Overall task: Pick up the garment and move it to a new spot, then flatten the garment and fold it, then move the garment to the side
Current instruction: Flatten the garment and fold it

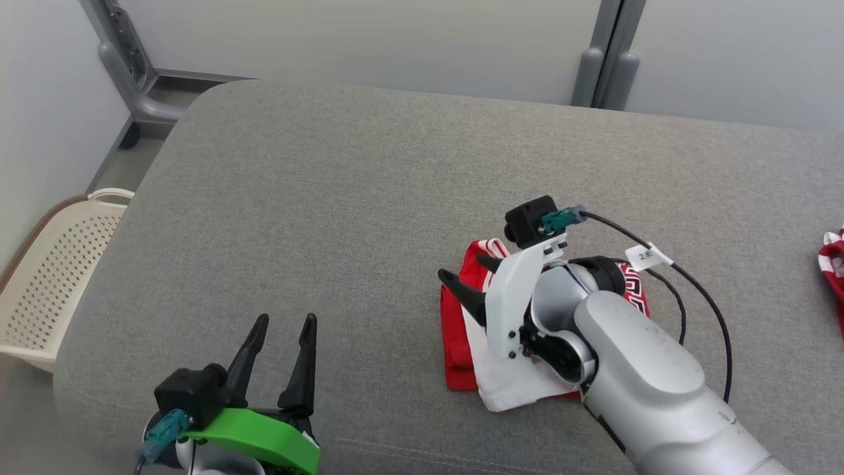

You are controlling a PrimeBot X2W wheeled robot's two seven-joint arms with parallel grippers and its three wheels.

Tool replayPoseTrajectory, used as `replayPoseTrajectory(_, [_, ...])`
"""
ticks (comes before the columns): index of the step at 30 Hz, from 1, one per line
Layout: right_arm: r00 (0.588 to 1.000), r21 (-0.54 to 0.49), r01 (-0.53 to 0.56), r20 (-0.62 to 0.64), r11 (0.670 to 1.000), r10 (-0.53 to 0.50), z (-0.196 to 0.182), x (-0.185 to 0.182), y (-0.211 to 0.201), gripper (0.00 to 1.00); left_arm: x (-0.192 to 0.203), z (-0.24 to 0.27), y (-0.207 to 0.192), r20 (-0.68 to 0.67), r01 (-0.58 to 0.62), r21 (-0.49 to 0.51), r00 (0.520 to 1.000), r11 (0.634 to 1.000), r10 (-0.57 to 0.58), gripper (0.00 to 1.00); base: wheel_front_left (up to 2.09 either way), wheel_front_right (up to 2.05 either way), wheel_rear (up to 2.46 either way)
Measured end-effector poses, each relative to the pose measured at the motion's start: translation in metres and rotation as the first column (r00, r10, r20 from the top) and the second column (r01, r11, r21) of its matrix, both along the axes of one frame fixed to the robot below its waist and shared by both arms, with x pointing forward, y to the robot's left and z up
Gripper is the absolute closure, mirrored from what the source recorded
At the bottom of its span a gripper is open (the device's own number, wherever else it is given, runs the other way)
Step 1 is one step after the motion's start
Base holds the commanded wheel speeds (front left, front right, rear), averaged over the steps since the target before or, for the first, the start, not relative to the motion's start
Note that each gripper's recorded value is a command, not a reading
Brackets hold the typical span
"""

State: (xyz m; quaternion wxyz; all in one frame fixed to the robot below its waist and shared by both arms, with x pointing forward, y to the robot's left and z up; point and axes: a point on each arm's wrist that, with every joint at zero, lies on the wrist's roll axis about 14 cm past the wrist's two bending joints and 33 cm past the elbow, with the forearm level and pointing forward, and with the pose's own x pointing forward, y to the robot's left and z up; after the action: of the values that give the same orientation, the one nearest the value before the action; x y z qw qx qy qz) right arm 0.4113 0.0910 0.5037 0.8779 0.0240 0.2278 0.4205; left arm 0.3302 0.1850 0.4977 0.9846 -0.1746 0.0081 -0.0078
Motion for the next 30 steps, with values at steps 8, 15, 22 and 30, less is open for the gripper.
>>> replayPoseTrajectory(8, [0.974,0.117,0.186,0.107,0.975,-0.199,0.040,0.035,-0.065,0.00,0.004,0.004,-0.011,0.009,0.042,0.005,0.999,0.999,-0.042,0.00,0.00,0.00,0.00])
replayPoseTrajectory(15, [0.924,0.151,0.357,0.087,0.922,-0.372,0.034,0.044,-0.127,0.28,0.005,0.009,-0.021,0.016,0.077,0.010,0.997,0.997,-0.077,0.00,0.00,0.00,0.00])
replayPoseTrajectory(22, [0.887,0.127,0.455,0.022,0.881,-0.461,0.001,0.036,-0.158,1.00,0.004,0.009,-0.022,0.010,0.088,0.017,0.996,0.996,-0.088,0.00,0.00,0.00,0.00])
replayPoseTrajectory(30, [0.860,0.091,0.510,-0.062,0.855,-0.506,-0.038,0.030,-0.168,1.00,0.002,0.007,-0.017,-0.005,0.075,0.022,0.997,0.997,-0.075,0.00,0.00,0.00,0.00])
